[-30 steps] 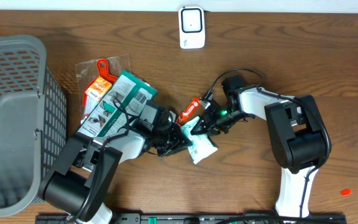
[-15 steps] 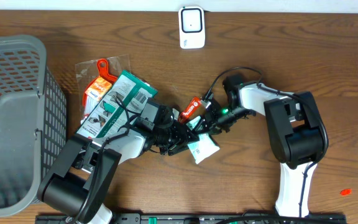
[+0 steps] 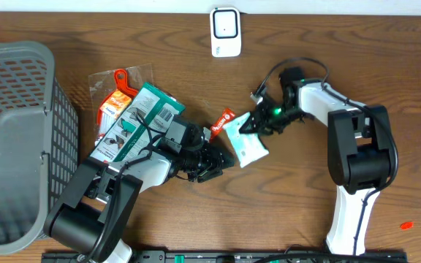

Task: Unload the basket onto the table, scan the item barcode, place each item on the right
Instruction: 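Lift the wipes pack with the right gripper up toward the white scanner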

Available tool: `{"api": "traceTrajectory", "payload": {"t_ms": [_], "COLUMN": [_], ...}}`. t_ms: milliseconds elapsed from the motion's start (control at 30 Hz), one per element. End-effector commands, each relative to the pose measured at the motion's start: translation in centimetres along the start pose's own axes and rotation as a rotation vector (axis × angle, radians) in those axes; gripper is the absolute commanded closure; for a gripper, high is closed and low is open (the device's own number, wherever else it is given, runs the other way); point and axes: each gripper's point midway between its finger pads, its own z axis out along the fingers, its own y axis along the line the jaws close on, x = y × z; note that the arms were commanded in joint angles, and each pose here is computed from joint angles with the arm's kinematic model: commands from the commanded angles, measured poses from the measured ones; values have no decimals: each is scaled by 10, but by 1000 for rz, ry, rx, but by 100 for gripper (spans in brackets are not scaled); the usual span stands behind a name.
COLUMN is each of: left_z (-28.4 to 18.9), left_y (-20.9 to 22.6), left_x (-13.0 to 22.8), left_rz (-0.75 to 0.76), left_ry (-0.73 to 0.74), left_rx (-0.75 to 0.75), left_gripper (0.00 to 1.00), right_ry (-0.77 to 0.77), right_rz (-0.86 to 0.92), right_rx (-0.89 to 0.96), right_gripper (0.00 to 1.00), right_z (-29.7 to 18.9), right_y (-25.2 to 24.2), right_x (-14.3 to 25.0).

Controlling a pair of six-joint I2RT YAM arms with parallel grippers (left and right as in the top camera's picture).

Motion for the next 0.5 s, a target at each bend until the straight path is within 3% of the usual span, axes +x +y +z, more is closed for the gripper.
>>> {"api": "traceTrajectory", "payload": {"t_ms": [0,233,467], "left_z": [6,6,5], "left_y": [60,59,62], "left_x": [6,0,-2], "left_rz": [-81,-65,-57], "left_ry": [-40,-67,-81], "left_rx": [-184,-187,-201], "left_gripper": [44,44,44], "right_ry": [-48,-123,-84], "right_rz": [-65,-57,52], "right_rx": [-7,-66,-385], "right_gripper": [99,99,99], "right_z": [-14,-63,-106], "right_y": [18,84,174], "right_x": [-28,-69,-73]}}
